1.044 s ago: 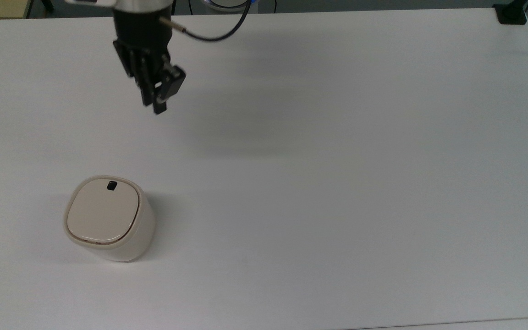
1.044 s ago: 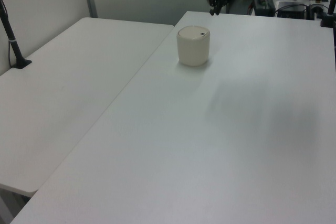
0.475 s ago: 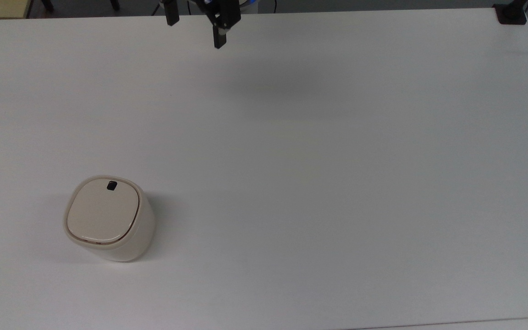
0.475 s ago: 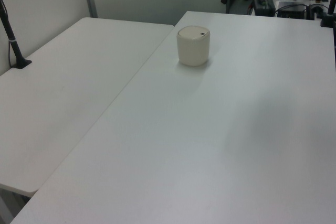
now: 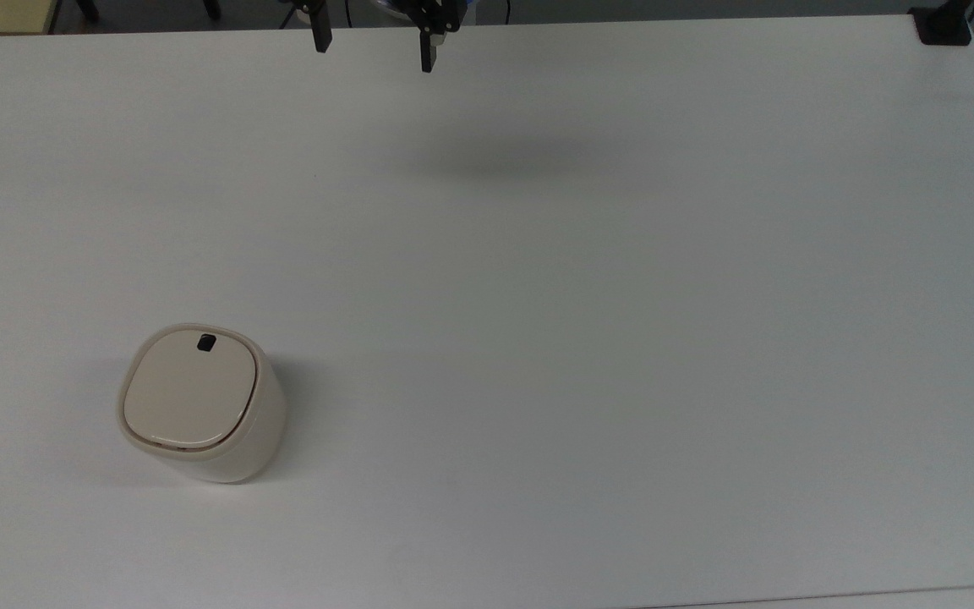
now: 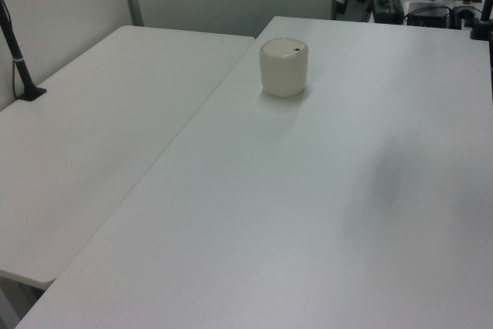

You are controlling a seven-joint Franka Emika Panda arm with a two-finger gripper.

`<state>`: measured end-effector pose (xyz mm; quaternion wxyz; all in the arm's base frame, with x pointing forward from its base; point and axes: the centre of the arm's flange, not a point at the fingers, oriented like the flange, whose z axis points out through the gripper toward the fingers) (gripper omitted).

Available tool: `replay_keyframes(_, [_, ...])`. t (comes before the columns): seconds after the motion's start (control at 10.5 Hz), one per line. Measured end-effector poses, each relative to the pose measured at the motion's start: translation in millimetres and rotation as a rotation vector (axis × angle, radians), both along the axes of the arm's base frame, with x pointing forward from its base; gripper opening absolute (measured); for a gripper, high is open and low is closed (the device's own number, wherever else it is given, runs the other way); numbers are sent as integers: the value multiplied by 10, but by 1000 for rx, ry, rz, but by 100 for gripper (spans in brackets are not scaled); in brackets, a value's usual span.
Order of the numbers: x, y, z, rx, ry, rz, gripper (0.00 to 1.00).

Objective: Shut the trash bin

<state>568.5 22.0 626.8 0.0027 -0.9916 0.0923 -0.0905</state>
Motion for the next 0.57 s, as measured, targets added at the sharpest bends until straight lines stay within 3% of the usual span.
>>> replay_keyframes(0.19, [-16,-8,-51,-17,32,95,100])
replay_keyframes(0.38, [-89,-12,-87,-19,100,112,100])
replay_keyframes(0.57, [-112,-12,-74,-18,112,113,100])
